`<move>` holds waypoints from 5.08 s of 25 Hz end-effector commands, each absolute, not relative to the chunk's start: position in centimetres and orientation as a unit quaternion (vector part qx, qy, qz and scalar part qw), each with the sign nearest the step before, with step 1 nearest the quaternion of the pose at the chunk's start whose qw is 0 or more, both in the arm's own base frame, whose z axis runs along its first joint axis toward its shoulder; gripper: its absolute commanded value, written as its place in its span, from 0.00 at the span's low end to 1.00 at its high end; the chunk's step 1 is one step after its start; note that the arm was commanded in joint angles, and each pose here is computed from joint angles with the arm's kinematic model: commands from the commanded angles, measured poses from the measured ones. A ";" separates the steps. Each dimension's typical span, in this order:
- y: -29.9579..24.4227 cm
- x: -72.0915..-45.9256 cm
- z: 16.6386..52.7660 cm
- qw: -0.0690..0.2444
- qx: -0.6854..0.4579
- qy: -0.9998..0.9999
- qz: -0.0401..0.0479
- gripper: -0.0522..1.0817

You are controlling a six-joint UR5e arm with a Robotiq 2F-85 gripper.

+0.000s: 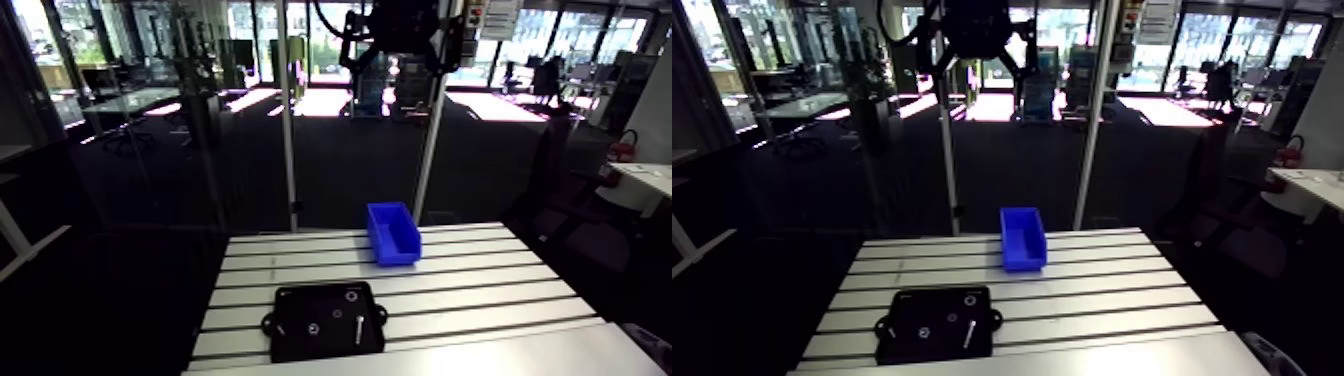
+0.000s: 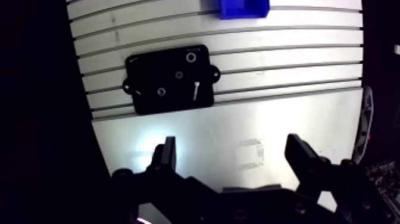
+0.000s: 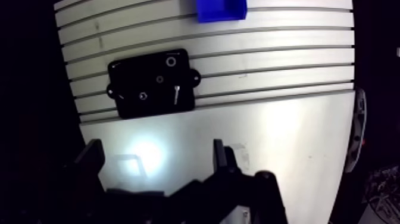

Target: Pick up the M10 bolt from the tray and put it into the blue bin.

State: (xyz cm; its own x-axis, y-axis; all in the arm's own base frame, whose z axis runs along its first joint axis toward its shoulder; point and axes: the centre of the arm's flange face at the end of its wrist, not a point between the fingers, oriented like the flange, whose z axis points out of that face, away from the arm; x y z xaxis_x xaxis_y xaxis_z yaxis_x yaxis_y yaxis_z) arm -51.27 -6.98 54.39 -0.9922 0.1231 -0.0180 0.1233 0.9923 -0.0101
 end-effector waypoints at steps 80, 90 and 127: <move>-11.3 -46.7 22.2 0.080 0.155 0.985 0.005 0.29; -11.3 -46.6 19.5 0.090 0.151 0.984 0.007 0.37; -11.1 -47.2 17.2 0.091 0.147 0.985 0.018 0.52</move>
State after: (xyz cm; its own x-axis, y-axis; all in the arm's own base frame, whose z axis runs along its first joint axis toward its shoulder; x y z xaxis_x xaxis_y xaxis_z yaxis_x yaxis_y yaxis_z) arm -47.20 -11.12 17.72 -0.9417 0.2929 -0.1657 0.2876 0.9561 0.0558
